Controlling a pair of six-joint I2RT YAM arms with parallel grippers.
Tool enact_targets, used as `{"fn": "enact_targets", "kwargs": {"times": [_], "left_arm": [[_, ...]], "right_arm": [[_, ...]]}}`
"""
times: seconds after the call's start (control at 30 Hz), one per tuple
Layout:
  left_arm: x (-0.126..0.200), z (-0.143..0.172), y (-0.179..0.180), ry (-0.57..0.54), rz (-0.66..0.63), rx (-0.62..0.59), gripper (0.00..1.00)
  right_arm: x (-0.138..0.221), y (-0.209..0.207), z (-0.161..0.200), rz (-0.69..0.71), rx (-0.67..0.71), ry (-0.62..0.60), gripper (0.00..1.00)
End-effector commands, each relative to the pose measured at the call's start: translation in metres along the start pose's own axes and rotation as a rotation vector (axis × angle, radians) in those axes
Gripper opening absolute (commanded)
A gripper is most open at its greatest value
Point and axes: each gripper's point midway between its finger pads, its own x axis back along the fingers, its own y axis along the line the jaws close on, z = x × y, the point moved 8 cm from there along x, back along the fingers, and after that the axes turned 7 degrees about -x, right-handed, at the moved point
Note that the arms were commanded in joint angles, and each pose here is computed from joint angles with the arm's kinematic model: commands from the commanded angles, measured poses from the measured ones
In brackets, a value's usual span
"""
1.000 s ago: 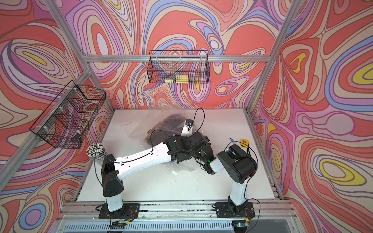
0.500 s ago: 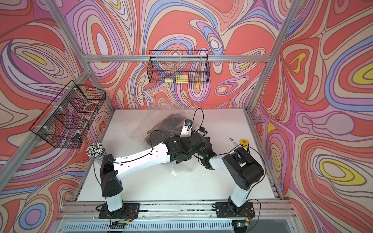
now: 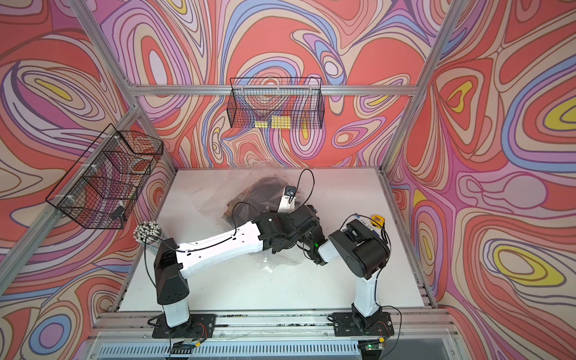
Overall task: Take the shirt out of the vacuum bag
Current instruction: Open the vacuum bag at the center of the board.
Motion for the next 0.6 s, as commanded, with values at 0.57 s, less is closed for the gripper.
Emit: {"fn": "enact_targets", "kwargs": {"times": [0.57], "left_arm": [[0.004,-0.005,0.018,-0.02,-0.018,0.062,0.0]], "right_arm": [[-0.01,0.04,0.002,-0.06,0.104,-0.011,0.55]]}}
